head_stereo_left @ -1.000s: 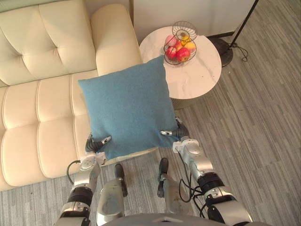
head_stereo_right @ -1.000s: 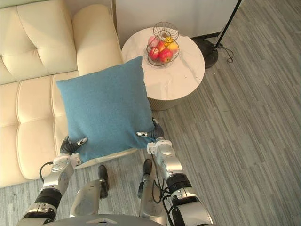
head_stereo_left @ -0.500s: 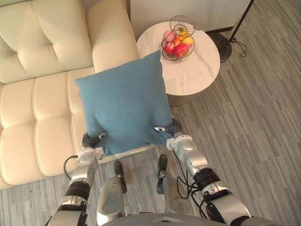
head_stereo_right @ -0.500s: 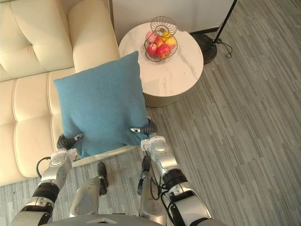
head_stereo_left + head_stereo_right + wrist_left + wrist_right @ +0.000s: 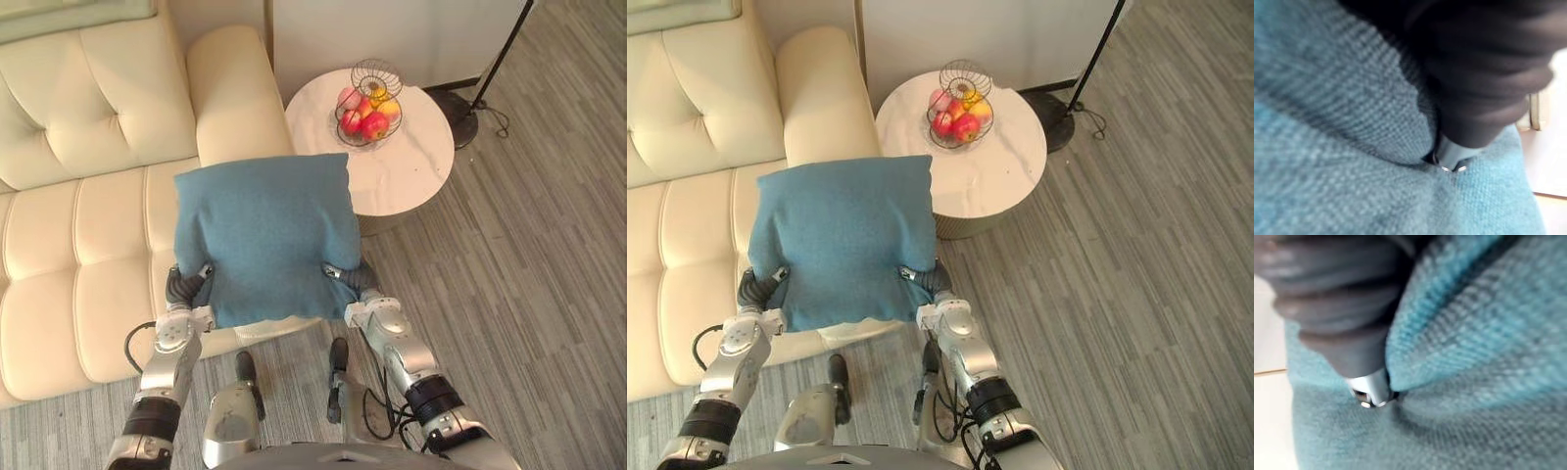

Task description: Pick up cushions and gather them together orderly.

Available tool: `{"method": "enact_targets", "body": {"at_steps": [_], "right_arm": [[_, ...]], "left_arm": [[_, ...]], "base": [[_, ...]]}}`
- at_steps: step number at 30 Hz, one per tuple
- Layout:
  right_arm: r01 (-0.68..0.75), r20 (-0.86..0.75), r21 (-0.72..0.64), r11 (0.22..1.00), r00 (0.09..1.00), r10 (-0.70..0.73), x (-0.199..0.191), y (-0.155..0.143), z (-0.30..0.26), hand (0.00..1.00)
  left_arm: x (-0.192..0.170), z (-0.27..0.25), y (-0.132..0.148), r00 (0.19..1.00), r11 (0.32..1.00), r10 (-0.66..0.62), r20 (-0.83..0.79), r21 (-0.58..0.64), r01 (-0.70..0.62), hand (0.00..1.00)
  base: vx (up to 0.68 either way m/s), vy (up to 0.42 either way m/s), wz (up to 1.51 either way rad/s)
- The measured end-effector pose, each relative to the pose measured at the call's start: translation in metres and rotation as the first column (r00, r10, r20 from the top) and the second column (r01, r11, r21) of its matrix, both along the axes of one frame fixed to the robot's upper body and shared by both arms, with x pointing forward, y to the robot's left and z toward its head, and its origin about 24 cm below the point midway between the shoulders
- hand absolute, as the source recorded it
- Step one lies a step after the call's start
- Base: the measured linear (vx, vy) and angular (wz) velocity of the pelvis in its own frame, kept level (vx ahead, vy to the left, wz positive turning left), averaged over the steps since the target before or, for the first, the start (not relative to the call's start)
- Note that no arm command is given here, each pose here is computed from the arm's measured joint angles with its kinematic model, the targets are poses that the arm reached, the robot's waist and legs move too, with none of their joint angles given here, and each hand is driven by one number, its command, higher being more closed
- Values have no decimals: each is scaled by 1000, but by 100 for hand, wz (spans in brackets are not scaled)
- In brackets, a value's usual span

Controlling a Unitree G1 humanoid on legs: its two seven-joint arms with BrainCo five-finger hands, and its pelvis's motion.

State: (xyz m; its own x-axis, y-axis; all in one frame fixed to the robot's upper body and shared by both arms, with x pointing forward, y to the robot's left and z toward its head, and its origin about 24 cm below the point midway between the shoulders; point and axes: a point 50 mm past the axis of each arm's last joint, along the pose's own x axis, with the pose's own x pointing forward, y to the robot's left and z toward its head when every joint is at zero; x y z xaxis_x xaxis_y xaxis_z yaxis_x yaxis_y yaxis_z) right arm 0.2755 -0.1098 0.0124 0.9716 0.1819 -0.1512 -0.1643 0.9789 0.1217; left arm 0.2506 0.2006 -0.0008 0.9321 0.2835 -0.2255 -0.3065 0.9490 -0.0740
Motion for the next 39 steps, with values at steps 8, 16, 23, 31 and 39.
{"method": "enact_targets", "body": {"at_steps": [8, 16, 23, 31, 39], "right_arm": [[15, 10, 40, 999, 1000, -16, -19, -4, 1, 100], [28, 56, 71, 997, 998, -32, -35, -9, 11, 100], [37, 198, 114, 993, 978, -59, -40, -14, 43, 100], [61, 321, 143, 988, 941, -105, -36, -23, 70, 100], [253, 238, 222, 942, 922, -304, -48, -47, 53, 100]], "left_arm": [[-25, 0, -7, 1000, 1000, -14, 13, -28, 14, 100], [-33, 13, -20, 997, 996, -9, 77, -86, 15, 100], [-35, 30, -29, 988, 992, -13, 154, -120, 32, 100], [-39, 43, -40, 973, 972, 20, 228, -233, 35, 100], [-23, 42, -63, 968, 963, -94, 234, -226, 148, 100]], "base": [[0, 23, -29], [-110, 7, -20], [23, -54, 76], [3, -6, 175], [81, 344, 110]]}}
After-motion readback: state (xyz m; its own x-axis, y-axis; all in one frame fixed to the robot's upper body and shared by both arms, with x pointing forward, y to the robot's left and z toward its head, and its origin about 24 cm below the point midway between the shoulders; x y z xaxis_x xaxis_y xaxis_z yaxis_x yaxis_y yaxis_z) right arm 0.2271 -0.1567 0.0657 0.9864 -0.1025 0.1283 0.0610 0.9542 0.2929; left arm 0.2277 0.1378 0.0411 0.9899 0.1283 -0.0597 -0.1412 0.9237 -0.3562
